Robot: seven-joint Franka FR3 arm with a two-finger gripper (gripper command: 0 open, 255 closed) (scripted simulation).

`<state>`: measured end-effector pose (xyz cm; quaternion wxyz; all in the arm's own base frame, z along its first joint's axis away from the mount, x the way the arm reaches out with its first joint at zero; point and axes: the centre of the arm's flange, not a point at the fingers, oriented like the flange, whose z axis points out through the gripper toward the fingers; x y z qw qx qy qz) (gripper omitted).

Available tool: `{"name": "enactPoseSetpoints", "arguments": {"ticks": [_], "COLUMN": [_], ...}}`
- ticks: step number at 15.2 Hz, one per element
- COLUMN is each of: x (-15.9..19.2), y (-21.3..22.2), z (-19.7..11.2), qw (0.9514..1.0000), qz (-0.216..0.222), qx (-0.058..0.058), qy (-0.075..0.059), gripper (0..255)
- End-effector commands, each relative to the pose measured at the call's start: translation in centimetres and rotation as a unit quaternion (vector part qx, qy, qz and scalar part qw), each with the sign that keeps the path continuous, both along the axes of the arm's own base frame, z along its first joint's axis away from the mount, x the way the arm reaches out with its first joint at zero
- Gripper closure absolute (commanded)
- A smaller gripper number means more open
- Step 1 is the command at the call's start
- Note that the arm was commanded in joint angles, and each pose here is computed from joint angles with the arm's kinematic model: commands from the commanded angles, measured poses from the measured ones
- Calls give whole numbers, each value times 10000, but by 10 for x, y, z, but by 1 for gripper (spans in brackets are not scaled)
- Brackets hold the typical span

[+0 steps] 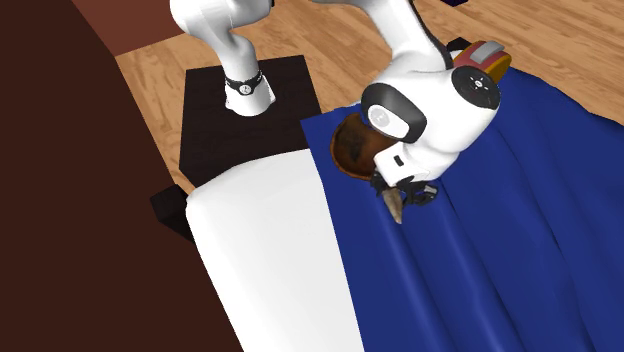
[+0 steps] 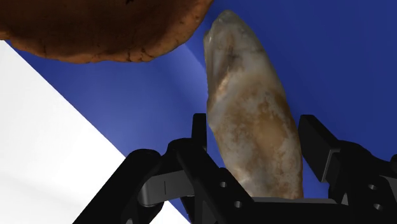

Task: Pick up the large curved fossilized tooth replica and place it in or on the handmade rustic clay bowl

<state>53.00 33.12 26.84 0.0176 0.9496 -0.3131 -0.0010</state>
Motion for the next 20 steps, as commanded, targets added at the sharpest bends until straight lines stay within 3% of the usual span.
{"name": "enactPoseSetpoints", "arguments": {"ticks": [1, 20], "x": [0, 0], "y": [0, 0], "z": [10, 110], "qw": [10000, 10000], "qz": [0, 0], "qx": [0, 0], "qy": [1, 1], "gripper": [255, 255]}}
